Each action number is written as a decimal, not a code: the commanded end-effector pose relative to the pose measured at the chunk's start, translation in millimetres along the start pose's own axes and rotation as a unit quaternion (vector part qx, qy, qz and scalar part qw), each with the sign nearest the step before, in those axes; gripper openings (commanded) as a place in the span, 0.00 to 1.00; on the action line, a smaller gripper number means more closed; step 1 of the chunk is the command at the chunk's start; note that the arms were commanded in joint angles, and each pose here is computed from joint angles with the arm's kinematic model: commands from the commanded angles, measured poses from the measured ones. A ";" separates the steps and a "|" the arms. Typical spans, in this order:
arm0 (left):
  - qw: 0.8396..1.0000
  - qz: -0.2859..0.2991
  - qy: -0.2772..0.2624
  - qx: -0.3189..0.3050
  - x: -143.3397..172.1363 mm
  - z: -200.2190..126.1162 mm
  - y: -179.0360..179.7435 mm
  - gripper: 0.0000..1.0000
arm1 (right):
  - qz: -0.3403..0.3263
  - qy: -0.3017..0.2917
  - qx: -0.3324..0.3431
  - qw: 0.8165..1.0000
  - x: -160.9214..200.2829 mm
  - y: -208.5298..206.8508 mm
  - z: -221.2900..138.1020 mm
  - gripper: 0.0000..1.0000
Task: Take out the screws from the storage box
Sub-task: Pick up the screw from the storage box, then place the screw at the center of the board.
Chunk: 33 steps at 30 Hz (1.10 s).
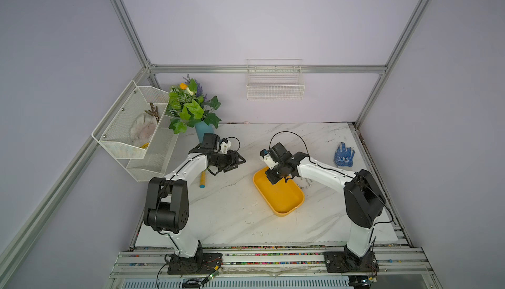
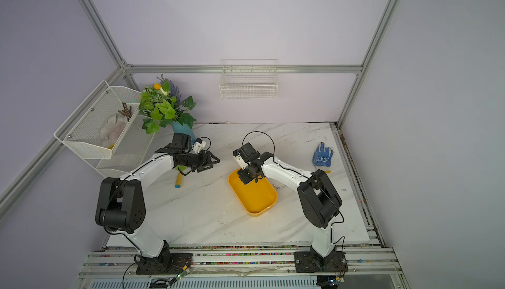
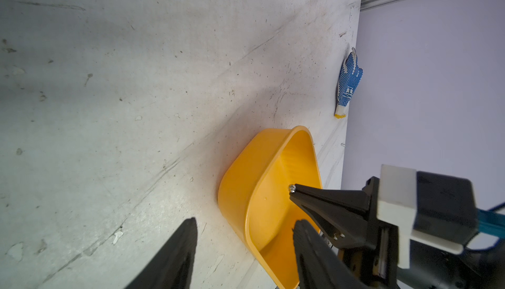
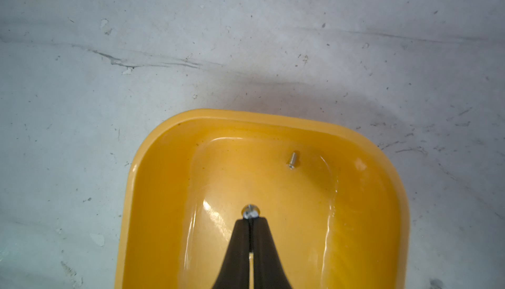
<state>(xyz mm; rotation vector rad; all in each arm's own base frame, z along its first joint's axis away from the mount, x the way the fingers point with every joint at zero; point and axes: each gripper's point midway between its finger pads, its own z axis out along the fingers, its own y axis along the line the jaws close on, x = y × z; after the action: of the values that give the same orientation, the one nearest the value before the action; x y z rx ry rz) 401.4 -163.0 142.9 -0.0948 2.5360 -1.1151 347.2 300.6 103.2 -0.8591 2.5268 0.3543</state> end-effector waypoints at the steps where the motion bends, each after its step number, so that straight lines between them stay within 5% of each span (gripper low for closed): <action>1: 1.000 0.011 -0.002 0.004 -1.4 -6.5 -5.4 0.61 | 0.030 0.003 0.010 0.999 13.3 -8.8 -23.1 0.00; 8: 1.000 0.010 -0.001 0.008 -2.2 -3.6 -4.2 0.61 | 0.102 -0.030 0.042 0.993 27.5 -49.1 -66.1 0.00; 17: 1.000 0.010 -0.001 0.013 -5.6 -3.2 -7.0 0.61 | 0.173 -0.033 0.076 0.981 51.7 -106.1 -69.3 0.00; 33: 1.000 0.011 0.002 0.005 3.0 -7.0 -4.6 0.61 | 0.244 0.020 0.115 0.963 92.0 -153.8 -0.1 0.00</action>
<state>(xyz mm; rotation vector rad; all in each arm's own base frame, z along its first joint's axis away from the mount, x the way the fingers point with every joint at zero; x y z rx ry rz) 400.7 -164.0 143.7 -0.0877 2.5344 -1.1248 363.9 131.3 34.7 -0.1997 2.7949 0.1551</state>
